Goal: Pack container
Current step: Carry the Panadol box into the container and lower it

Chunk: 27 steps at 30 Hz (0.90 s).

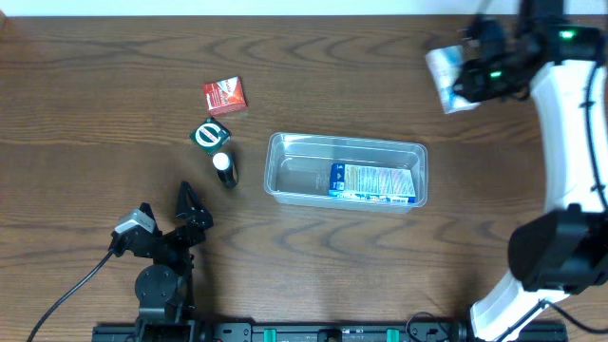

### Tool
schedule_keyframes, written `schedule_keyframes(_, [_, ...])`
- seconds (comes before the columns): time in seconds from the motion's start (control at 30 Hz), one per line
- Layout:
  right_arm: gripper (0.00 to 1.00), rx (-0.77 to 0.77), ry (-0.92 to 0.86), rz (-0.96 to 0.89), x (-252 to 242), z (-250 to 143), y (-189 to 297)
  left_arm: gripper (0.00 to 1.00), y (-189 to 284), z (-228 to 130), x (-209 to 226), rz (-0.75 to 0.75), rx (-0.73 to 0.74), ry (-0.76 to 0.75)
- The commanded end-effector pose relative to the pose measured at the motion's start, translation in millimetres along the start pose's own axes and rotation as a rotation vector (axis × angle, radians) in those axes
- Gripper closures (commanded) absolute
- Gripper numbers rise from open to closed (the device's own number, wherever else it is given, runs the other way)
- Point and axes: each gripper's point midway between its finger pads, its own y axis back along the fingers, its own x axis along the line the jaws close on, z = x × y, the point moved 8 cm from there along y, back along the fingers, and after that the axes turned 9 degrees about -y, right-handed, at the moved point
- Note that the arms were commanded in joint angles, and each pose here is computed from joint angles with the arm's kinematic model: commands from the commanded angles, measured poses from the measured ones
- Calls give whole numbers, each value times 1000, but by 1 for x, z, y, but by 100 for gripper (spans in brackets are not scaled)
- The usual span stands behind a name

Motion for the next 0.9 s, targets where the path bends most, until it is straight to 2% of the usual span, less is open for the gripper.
schedule_keyframes(0.0, [81, 41, 218, 98, 46, -9, 5, 2, -1, -12, 6, 26, 40, -23])
schedule_keyframes(0.2, [88, 242, 405, 185, 96, -44, 0, 2, -1, -12, 6, 26, 40, -23])
schedule_keyframes(0.4, [87, 349, 480, 225, 124, -64, -2, 2, -1, -12, 6, 26, 40, -23])
schedule_keyframes(0.63, [85, 410, 503, 241, 130, -76, -9, 2, -1, -12, 6, 26, 40, -23])
schedule_keyframes(0.87, [86, 485, 489, 211, 117, -92, -39, 2, -1, -12, 6, 26, 40, -23])
